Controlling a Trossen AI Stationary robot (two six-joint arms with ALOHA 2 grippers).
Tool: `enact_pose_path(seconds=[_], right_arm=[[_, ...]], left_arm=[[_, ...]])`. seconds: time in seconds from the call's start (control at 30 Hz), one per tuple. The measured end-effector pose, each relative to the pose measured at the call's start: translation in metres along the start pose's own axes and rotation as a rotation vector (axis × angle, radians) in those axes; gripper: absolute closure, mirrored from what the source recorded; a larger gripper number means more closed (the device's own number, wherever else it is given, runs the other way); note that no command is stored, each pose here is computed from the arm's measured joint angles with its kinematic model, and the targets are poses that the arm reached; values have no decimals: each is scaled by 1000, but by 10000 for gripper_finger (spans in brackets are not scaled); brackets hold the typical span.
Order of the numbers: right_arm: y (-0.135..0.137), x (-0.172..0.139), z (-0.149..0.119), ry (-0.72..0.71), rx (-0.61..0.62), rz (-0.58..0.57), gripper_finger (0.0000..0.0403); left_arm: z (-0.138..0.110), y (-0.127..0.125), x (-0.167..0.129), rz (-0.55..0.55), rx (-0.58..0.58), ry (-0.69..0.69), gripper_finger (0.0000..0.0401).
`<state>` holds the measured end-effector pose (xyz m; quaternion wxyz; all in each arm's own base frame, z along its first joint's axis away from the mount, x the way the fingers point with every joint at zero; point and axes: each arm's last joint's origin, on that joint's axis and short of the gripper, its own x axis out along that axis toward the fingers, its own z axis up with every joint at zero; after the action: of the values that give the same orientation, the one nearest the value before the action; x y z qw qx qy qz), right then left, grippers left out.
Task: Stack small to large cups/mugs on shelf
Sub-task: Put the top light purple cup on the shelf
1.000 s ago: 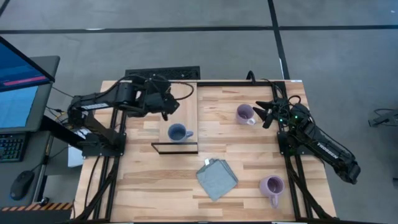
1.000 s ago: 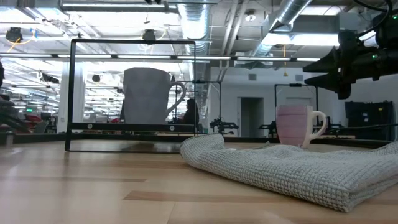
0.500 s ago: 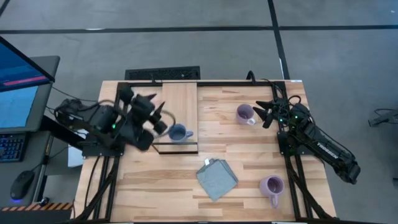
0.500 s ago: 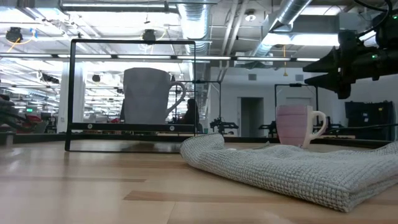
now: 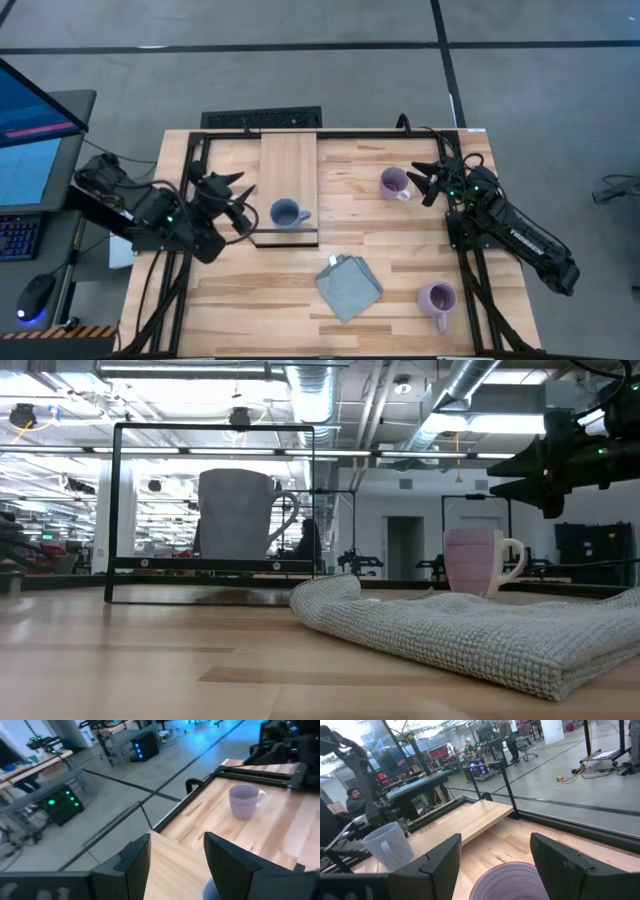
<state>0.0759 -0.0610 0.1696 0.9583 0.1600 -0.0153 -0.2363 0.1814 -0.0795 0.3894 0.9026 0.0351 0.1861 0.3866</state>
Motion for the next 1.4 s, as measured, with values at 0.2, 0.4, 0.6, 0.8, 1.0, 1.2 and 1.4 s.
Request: enact_pose_path(seconds=[0.2,0.4,0.6,0.8,1.0,1.2,1.4], right_arm=[[0,0,0,1,0,-1,143],[0,0,0,1,0,-1,143],[0,0,0,2,1,-1,143],[0,0,0,2,1,-1,143],[0,0,0,3,1,-1,143],[-1,0,0,-7,0,-37,143],[-2,0,0,-8,0,-52,143]], left_arm=[[-29,14,4,-65,-42,-31,225],[-64,18,12,-191,-47,-76,225],[-89,25,22,-325,-48,-162,225],[-112,36,40,-432,-74,-272,225],[-132,47,52,-484,-85,-312,225],[-146,54,58,-474,-85,-322,225],[-161,57,62,-458,-88,-320,225]])
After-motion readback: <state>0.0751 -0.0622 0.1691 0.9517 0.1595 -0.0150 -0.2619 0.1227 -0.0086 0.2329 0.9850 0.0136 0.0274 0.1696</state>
